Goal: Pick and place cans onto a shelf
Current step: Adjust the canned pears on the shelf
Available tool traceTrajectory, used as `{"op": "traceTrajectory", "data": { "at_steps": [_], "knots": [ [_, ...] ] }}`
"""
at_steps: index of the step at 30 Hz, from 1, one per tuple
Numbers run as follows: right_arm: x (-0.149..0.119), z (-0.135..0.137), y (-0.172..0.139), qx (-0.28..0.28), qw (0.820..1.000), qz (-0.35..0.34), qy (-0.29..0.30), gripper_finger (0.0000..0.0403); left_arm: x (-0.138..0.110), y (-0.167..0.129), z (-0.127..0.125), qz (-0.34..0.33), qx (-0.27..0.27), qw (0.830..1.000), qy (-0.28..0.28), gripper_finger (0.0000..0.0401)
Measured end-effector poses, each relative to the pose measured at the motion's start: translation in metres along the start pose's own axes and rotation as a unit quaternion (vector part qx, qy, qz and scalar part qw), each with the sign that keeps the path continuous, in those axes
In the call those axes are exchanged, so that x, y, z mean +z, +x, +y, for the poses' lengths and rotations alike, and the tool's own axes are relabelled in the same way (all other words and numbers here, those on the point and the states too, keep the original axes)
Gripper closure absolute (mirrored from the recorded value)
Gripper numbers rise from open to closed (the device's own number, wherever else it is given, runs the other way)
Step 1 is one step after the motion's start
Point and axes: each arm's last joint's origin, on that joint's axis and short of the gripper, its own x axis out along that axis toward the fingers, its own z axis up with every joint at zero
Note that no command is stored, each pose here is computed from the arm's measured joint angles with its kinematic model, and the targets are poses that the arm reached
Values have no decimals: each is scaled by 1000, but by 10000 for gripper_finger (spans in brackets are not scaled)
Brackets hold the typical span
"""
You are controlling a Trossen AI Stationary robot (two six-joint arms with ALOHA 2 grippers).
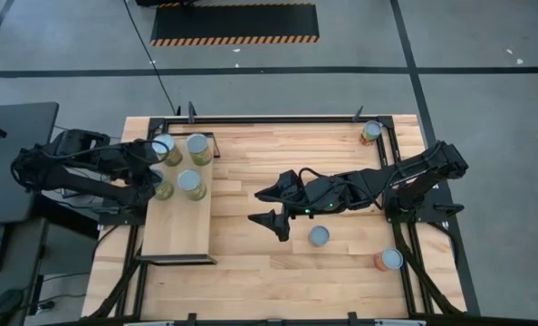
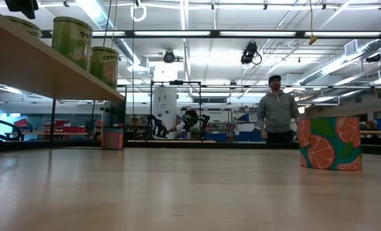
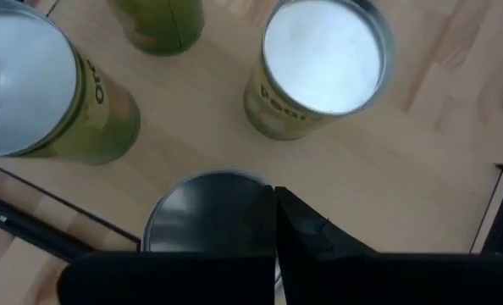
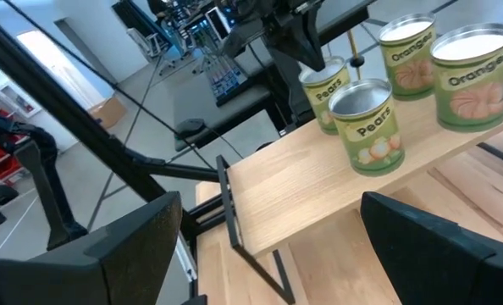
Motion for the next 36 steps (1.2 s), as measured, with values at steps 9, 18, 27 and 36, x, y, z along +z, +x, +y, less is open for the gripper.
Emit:
{"op": "traceTrajectory", "data": {
  "at_steps": [9,18,27,36],
  "knots": [
    [-3,-3,0,-16,1000,14,-4,30,1,4,0,-1,15,1000,20,398],
    [-4,-1,-1,-12,1000,17,3,30,0,9,-1,10,17,1000,22,398],
    [-5,-1,-1,-10,1000,18,8,30,1,10,-2,12,18,1000,22,398],
    [-5,0,-1,-4,1000,22,17,30,7,16,-6,21,36,999,34,395]
  ]
}}
